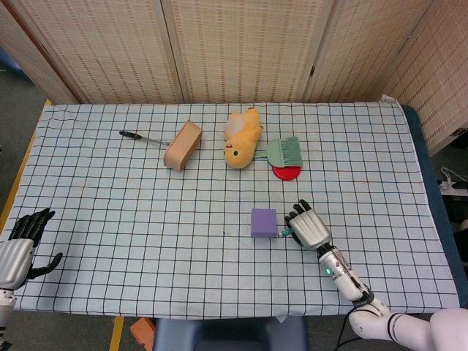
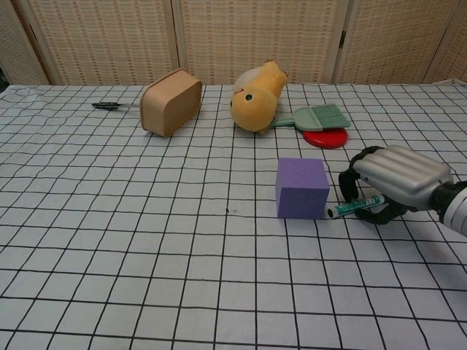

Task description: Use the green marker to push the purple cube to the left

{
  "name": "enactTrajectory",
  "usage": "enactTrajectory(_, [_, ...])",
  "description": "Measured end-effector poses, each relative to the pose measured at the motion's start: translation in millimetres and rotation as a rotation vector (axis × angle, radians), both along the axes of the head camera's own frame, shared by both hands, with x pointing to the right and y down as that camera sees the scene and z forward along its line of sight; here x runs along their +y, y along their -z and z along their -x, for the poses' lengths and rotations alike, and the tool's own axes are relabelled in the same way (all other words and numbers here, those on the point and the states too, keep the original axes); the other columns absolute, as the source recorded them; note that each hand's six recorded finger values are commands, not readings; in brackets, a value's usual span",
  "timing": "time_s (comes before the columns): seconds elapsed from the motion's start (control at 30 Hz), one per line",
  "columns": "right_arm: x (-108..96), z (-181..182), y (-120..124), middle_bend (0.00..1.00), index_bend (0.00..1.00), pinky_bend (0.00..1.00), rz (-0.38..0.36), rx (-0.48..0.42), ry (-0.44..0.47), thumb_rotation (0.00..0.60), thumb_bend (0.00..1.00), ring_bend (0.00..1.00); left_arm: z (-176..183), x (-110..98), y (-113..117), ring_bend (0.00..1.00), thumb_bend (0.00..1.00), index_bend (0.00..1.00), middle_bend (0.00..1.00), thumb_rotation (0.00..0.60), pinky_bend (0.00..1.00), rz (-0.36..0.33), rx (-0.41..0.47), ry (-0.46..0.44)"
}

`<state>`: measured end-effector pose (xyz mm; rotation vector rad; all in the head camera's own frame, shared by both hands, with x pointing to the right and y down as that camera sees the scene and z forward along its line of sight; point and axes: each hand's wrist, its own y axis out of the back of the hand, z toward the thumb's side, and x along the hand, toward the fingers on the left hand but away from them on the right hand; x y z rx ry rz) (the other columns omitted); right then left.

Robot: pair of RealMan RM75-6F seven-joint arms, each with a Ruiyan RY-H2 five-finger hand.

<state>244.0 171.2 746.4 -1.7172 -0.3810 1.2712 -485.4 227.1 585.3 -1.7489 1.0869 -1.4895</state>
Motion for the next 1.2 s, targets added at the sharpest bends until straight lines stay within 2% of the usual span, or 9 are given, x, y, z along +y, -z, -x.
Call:
enactTrajectory(0.43, [9,-4,0,0.54,0.55,0.26,0.007,0.053,0.031,0.6,0.32,0.31,2,-1,1,0.0,0.35,0.0,0.0,0.6,0.04,-0.005,0.009,0.017])
enactTrajectory(0.7, [13,-7,0,0.68,0.71,0.44,0.017,0.063,0.031,0.6,0.35,0.47,3,-1,1,0.0,0.37,0.0,0.0,0.6,0.04,-0.005,0.0,0.028])
enactTrajectory(0.93, [11,-10,4,0.84,0.92,0.56,-0.007,0.057,0.014,0.6,0.39,0.63,3,-1,0,0.0,0.37,0.0,0.0,0.6,0.04,-0.001,-0.006,0.029])
enactTrajectory(1.1, [8,-14,8,0.89,0.99,0.61,-0.031,0.039,-0.021,0.6,0.42,0.67,4,-1,0,0.0,0.37,0.0,0.0,0.6,0.04,-0.003,-0.011,0.03])
enactTrajectory(1.2, [3,-20,12,0.9,1.0,0.62,-0.051,0.034,-0.048,0.6,0.43,0.68,3,-1,0,0.0,0.37,0.0,0.0,0.6,0.04,-0.005,-0.011,0.029])
